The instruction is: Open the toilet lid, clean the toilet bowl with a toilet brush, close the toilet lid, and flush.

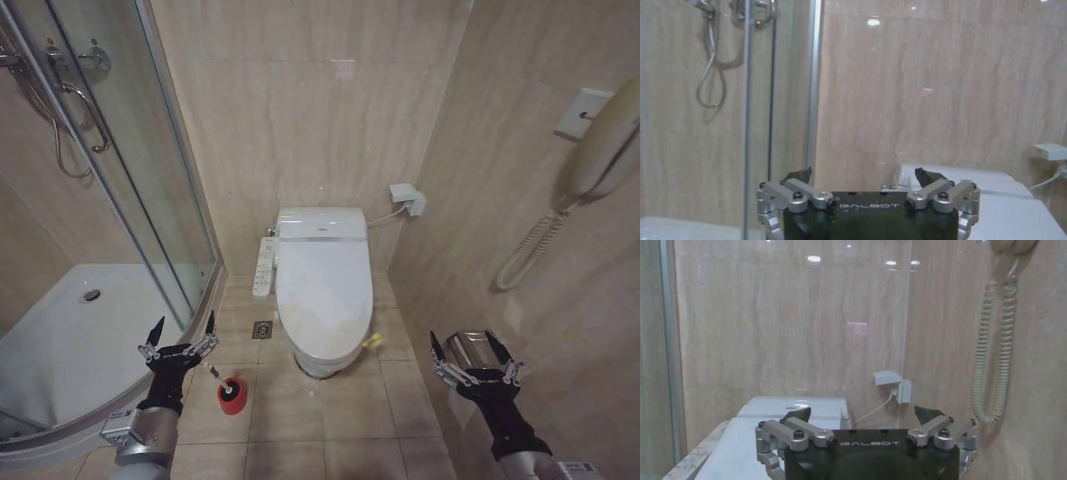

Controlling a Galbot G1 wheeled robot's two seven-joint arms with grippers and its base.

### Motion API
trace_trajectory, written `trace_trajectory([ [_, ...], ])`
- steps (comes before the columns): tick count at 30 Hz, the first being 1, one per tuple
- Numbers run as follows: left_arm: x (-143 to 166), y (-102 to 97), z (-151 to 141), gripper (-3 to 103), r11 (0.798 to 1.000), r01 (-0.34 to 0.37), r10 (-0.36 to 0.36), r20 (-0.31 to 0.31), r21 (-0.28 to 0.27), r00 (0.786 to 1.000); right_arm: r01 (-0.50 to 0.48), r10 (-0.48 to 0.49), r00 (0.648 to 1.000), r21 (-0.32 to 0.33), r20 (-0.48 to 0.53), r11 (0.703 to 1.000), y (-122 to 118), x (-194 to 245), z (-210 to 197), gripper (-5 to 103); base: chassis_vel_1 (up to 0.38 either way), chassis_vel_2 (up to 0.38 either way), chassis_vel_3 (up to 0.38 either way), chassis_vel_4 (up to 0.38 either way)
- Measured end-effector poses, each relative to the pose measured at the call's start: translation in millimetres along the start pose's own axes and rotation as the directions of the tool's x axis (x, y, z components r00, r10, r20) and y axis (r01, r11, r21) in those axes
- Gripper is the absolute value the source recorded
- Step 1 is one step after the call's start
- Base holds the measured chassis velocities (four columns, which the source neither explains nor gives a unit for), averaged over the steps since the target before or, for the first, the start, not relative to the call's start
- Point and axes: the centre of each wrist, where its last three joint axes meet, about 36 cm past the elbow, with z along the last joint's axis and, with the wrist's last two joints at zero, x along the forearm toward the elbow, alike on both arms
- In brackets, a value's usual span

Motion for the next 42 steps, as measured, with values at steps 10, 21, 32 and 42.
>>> trace_trajectory([
  [10,4.9,-3.0,-2.1,100,1.000,-0.013,0.013,0.002,-0.008,1.000,0.000,0.000,1.000,0.000,0.000,1.000,0.0,0.0,0.0,100,0.001,-0.004,0.003,-0.003],
  [21,9.8,-4.9,-4.4,100,1.000,-0.016,0.016,0.023,-0.010,1.000,0.000,0.000,1.000,0.000,0.000,1.000,0.0,0.0,0.0,100,0.107,-0.105,-0.104,0.111],
  [32,16.3,-10.8,-8.7,100,0.998,-0.065,0.065,0.000,0.027,0.998,0.000,0.000,1.000,0.000,0.000,1.000,0.0,0.0,0.0,100,0.006,-0.006,-0.007,0.004],
  [42,16.6,-11.2,-8.4,100,0.998,-0.061,0.061,0.004,0.029,0.998,0.000,0.000,1.000,0.000,0.000,1.000,0.0,0.0,0.0,100,0.000,0.000,0.000,0.000],
])
